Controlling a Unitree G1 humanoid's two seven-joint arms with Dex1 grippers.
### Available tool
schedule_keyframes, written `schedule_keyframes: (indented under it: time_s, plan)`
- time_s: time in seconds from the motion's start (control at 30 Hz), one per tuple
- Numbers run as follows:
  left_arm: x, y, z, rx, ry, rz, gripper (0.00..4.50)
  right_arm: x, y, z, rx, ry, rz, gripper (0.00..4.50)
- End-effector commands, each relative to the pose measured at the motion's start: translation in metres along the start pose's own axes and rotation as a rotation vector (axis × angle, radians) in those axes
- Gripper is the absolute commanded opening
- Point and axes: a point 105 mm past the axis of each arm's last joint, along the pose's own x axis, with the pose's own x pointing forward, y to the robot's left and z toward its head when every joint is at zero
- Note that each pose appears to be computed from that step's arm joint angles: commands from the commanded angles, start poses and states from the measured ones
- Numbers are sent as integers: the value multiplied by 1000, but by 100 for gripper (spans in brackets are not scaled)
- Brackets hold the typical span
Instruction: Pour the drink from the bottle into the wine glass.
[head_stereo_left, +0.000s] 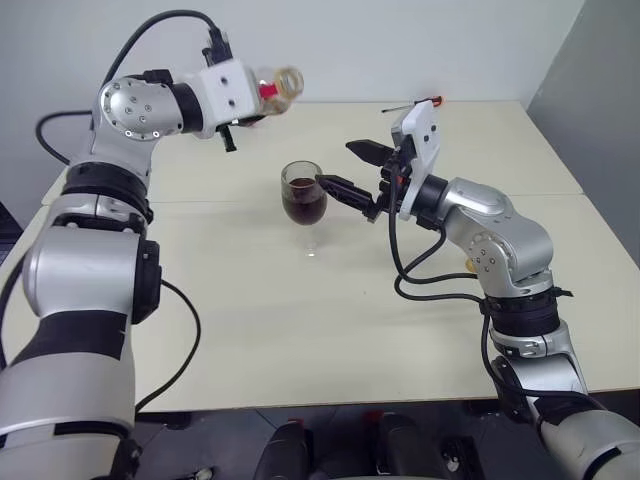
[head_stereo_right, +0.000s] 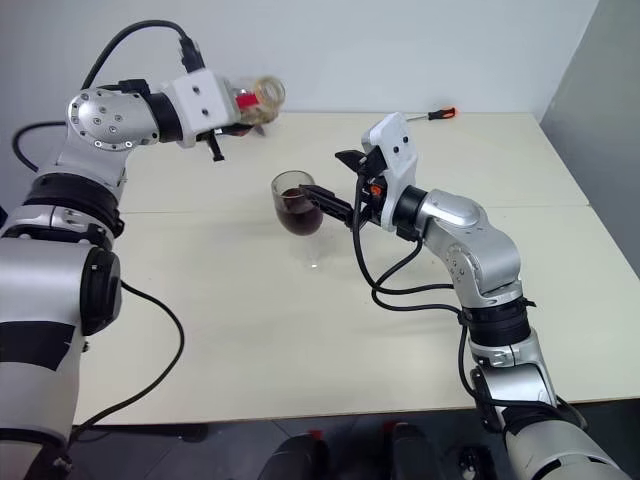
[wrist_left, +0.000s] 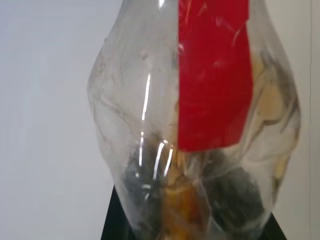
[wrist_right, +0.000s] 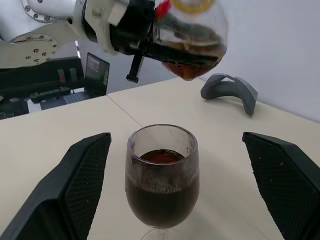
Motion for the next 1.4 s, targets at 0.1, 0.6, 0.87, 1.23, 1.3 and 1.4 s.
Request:
schedule_keyframes:
  time_s: [0.1, 0.6, 0.87, 1.23, 1.3, 1.4]
  plan:
    - [-9, 19, 7, -143, -102, 131, 72, -10, 10, 18, -7, -74, 41, 450]
    - [-54, -26, -54, -568, -101, 527, 72, -73, 47, 0, -74, -69, 133, 450]
    - [-80, -79, -93, -715, 13, 623, 72, -99, 69, -14, -89, -64, 213, 450]
    - [-96, -116, -127, -886, 89, 764, 72, -104, 69, -27, -94, -51, 178, 450]
    - [-95, -119, -130, -894, 91, 767, 72, -104, 68, -28, -101, -50, 173, 450]
    - [-92, -125, -132, -903, 94, 765, 72, -102, 66, -27, -101, -57, 161, 450]
